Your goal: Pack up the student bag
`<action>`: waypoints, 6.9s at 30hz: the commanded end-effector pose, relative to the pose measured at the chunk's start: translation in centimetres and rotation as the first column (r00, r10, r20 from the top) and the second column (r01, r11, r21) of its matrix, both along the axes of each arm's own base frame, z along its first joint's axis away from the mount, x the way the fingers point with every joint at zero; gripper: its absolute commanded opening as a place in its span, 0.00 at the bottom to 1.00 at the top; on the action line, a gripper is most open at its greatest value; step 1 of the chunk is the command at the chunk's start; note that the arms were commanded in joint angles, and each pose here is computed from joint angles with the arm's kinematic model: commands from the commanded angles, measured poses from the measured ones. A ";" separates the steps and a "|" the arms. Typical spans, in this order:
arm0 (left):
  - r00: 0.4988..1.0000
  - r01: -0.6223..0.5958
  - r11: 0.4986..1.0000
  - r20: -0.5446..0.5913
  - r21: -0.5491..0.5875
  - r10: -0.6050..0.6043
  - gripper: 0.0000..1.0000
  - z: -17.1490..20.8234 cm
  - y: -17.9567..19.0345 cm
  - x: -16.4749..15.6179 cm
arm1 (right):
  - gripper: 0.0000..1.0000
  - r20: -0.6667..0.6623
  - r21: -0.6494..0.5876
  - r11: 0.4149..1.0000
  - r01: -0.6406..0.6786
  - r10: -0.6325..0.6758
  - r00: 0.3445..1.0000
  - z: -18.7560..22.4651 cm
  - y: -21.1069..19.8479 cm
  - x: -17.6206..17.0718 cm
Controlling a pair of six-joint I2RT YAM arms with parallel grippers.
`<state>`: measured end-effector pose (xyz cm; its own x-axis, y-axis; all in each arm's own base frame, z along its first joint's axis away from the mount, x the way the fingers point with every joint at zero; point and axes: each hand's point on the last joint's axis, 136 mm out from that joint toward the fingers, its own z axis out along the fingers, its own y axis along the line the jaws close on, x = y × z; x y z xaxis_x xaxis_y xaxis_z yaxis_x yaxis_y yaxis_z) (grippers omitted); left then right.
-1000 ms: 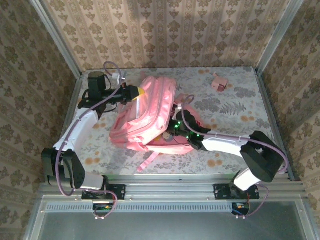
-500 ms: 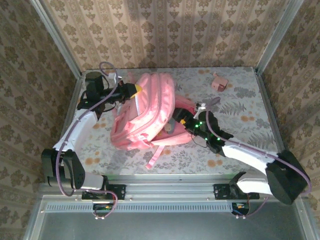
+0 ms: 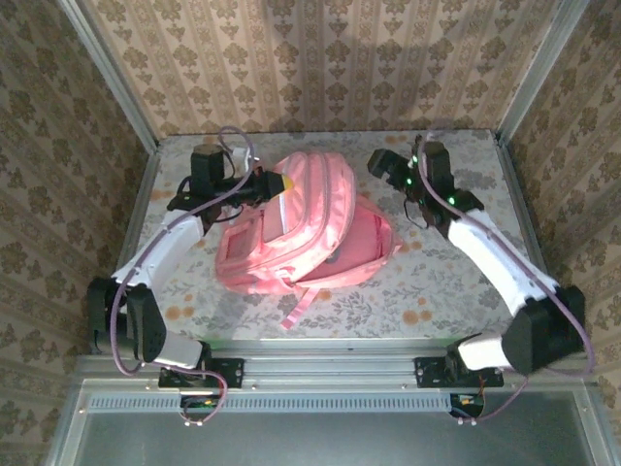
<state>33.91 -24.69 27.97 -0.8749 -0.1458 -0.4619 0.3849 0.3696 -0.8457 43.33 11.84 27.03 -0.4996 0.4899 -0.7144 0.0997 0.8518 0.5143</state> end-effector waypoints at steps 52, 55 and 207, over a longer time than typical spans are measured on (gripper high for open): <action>1.000 0.021 0.998 -0.009 -0.061 -0.021 0.00 -1.0 -1.2 -0.6 | 1.00 -0.520 -0.206 0.978 0.022 -0.129 0.844 -15.5 -11.2 16.6; 1.000 0.019 0.998 -0.007 -0.060 -0.020 0.00 -0.9 -1.1 -0.6 | 1.00 -0.501 -0.257 0.963 0.076 -0.200 0.842 -15.5 -11.3 16.9; 0.994 0.047 0.999 0.103 0.001 -0.047 0.00 2.4 -0.4 -1.6 | 0.49 -0.260 -0.511 0.857 -0.065 -0.082 0.962 8.7 -4.9 4.0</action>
<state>32.94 -25.23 26.87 -0.8850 -0.1121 -0.4519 0.3832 0.3761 -0.8436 50.21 7.89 32.61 -0.7215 0.1383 -0.6785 0.1745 0.9845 0.0152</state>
